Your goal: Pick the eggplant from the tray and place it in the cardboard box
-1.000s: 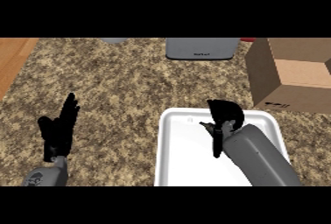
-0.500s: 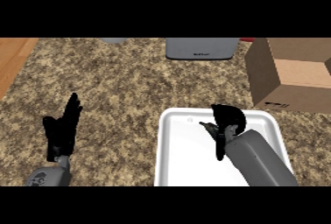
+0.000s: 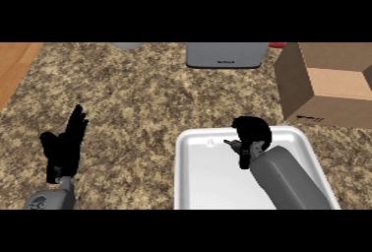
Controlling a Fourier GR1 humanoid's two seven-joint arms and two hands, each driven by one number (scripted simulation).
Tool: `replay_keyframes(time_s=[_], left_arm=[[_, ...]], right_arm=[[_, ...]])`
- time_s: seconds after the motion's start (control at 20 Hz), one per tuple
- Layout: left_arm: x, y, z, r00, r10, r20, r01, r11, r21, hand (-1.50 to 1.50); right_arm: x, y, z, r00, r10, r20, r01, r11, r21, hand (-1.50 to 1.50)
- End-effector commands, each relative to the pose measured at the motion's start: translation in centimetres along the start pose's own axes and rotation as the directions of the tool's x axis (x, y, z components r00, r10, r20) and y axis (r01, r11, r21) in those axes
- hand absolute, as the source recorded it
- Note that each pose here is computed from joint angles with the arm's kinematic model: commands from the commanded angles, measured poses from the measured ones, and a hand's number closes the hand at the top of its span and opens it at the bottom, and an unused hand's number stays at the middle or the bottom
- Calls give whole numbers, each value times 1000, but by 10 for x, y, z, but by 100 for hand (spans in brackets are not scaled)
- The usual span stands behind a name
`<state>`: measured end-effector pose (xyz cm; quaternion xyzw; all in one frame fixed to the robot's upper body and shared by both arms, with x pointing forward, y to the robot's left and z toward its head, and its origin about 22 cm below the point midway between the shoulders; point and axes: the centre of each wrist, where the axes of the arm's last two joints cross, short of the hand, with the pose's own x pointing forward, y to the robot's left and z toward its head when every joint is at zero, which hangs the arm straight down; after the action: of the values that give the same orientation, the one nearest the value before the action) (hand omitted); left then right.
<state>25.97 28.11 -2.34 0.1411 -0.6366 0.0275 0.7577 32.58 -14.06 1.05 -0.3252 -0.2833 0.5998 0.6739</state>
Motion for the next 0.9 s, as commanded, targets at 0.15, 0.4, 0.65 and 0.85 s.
replay_keyframes(time_s=[0.15,0.4,0.65,0.85], left_arm=[[5,-6,2,1000,-1,-3,1,1000,-7,0],[-13,12,4,1000,4,-29,-2,999,53,0],[-13,24,6,999,7,-33,-5,998,64,0],[6,4,2,1000,1,-6,-1,1000,29,0]], right_arm=[[2,18,-16,997,37,66,-34,998,-48,150],[-78,39,29,931,120,345,-72,986,-148,150],[-136,45,73,832,186,522,-49,963,-266,150],[-182,43,103,808,227,543,-18,932,-362,150]])
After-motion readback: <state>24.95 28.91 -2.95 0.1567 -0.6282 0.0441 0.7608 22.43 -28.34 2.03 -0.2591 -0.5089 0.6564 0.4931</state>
